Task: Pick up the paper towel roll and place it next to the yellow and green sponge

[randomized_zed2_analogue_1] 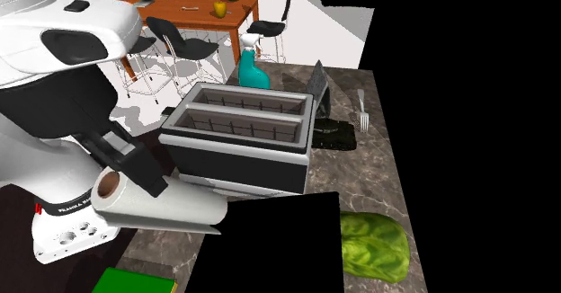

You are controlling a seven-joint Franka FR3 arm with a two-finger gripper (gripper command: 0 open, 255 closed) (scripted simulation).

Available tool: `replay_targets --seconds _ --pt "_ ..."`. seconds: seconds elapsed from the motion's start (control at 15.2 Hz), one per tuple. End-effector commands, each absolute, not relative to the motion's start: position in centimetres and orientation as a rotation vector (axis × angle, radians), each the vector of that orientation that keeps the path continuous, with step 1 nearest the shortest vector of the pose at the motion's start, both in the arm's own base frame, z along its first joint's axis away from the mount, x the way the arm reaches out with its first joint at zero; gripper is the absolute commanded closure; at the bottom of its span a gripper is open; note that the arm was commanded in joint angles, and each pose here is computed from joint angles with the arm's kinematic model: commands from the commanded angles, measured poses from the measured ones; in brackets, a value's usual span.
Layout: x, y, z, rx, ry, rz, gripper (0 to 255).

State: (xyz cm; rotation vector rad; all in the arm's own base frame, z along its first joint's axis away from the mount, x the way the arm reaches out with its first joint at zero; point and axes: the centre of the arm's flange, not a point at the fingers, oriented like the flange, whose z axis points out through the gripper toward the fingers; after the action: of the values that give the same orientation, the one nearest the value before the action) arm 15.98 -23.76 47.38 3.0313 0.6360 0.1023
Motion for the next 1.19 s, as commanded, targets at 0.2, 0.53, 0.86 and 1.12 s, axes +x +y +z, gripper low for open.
replay_targets --seconds 0.2,0.53,0.86,1.12 --pt "15.9 -23.8 44.8 3.031 0.636 0.103 255" --pt "15.9 -23.8 42.1 3.031 0.636 0.103 255" --pt "15.9 -23.8 41.7 3.031 0.636 0.103 255" --pt "15.9 -23.8 41.7 3.031 0.636 0.103 255"
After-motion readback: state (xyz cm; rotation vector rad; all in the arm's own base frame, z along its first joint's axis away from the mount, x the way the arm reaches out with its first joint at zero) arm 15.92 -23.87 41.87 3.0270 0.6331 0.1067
